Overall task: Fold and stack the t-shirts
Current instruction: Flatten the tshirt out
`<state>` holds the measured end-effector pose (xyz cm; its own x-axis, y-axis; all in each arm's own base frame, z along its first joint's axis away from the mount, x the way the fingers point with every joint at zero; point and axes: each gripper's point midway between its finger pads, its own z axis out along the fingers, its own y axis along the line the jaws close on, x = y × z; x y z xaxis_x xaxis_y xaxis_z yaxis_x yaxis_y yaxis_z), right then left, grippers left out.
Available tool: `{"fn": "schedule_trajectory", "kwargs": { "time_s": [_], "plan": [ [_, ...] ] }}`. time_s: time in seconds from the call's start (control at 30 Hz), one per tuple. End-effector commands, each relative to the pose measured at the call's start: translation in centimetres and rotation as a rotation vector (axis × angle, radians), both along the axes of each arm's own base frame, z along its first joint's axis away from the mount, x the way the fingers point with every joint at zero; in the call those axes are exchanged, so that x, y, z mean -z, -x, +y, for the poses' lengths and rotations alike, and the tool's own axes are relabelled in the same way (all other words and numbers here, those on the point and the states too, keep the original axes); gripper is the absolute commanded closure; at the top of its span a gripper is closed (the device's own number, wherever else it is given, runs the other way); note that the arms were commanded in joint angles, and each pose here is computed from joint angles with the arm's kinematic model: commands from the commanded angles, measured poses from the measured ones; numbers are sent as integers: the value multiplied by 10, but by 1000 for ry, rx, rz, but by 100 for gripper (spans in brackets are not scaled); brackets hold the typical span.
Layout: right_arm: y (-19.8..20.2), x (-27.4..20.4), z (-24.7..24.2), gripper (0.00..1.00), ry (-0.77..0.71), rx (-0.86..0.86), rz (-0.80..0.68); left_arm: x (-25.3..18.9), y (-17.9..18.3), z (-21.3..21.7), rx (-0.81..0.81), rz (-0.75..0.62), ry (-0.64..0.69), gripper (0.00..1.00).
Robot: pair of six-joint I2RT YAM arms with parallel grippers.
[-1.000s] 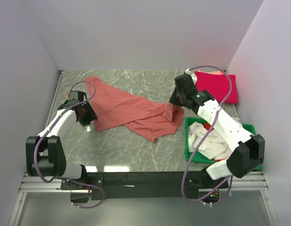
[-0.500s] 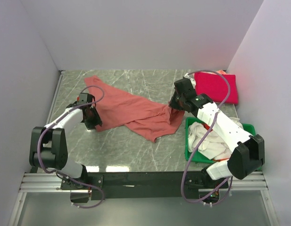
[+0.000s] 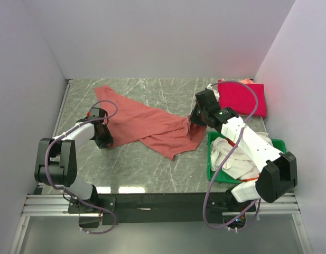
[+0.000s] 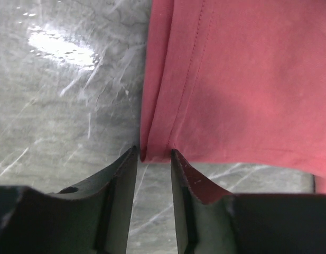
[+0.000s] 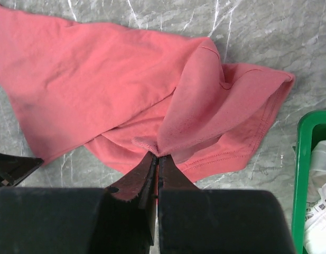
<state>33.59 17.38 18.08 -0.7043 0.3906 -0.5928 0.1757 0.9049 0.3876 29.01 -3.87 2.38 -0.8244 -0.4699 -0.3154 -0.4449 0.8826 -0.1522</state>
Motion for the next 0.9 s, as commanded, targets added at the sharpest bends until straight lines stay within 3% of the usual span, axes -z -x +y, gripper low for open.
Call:
{"fn": "schedule_trajectory", "kwargs": {
  "time_s": [0.0, 0.2, 0.3, 0.33, 0.47, 0.67, 0.87],
  "plan": [
    [-2, -17, 3, 100, -31, 3, -55, 3, -13, 1, 5, -29, -11, 63],
    [0, -21, 13, 100, -31, -26, -64, 19, -10, -2, 23, 8, -4, 65],
    [3, -28, 21, 100, -32, -53, -75, 30, -6, -4, 43, 40, 7, 85],
    [6, -31, 27, 100, -30, -73, -80, 32, -7, -4, 45, 48, 13, 99],
    [24, -37, 48, 100, 4, -182, -99, 6, -32, 10, -29, -43, 77, 100],
    [79, -1, 75, 100, 89, -415, -3, -69, -82, 99, -288, -283, 154, 100],
    [124, 40, 77, 93, 126, -542, 122, -50, -88, 124, -355, -258, 220, 100]
  ]
}}
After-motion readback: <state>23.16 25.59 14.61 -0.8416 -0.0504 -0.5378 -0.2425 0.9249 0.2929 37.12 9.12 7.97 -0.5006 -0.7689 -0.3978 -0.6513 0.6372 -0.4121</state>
